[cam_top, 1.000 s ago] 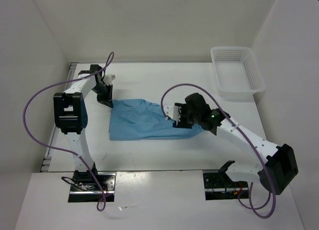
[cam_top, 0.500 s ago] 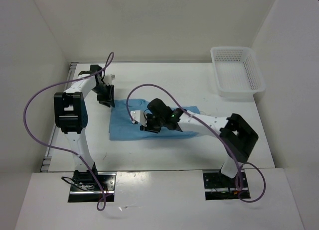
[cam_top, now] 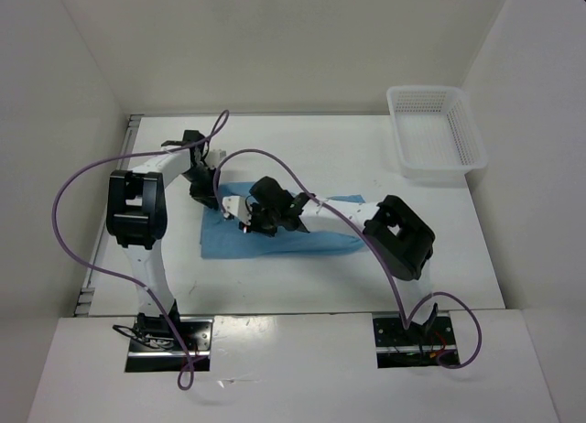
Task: Fold and stack the shorts
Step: Fold the shorts
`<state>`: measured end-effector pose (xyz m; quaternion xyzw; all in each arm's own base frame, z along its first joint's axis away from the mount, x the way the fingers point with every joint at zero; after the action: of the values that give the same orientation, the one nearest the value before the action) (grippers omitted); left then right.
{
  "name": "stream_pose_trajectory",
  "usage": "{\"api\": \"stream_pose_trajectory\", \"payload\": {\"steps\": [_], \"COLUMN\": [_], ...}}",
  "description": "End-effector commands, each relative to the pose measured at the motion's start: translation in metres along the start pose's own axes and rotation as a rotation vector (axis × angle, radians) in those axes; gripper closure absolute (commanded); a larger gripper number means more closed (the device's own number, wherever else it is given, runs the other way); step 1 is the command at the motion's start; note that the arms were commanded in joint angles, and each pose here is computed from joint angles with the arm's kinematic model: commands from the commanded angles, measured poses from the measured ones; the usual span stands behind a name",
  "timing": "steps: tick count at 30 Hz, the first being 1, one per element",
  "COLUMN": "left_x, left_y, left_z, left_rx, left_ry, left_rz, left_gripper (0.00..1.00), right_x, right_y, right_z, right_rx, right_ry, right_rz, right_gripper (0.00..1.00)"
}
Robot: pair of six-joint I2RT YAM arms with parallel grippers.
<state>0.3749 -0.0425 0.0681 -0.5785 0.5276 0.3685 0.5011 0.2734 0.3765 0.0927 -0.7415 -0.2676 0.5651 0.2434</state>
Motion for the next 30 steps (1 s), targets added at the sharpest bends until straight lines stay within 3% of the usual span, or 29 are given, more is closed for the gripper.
{"api": "stream_pose_trajectory", "payload": {"steps": [1,3,4,5,15,23,30], "left_x": [0.003,0.007,0.007,0.006,-0.007,-0.015,-0.036], "left_y": [-0.004,-0.005,-0.007,-0.007,-0.027,-0.037,-0.058], "left_z": [0.004,0.01,0.013,0.015,0.029,0.025,0.01], "left_rx": [0.007,0.007,0.009,0.008,-0.003,0.003,0.025], "left_ry": [-0.018,-0.059,-0.078,-0.095,-0.163,-0.144,-0.063], "left_rz": [-0.023,-0.022,-0.031,-0.03,-0.099,-0.128,-0.206], "left_gripper": [0.83,0.91,0.97,0.99,1.0,0.96,0.94], "right_x": [0.001,0.005,0.001,0.001,-0.022,-0.056,-0.07], "right_y": [-0.001,0.013,0.016,0.022,0.046,-0.021,-0.007], "right_z": [0.013,0.027,0.027,0.03,0.057,0.034,0.043], "right_rx": [-0.061,-0.082,-0.105,-0.114,-0.161,-0.113,-0.081], "right_ry": [-0.031,-0.063,-0.062,-0.071,-0.147,-0.088,-0.074], "right_rz": [-0.007,0.025,0.038,0.05,0.088,-0.065,-0.024], "right_gripper": [0.75,0.84,0.96,1.0,1.0,0.99,0.99]}}
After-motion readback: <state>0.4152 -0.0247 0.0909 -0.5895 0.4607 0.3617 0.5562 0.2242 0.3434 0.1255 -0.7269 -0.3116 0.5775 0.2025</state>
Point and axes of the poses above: each gripper's point midway between its finger pads, its own x axis out along the fingers, its own z axis along the line the jaws close on, y = z × x, the point moved 5 cm from there along -x, back along the fingers, and after that the axes turned 3 degrees about -x, right-handed, at the moved point
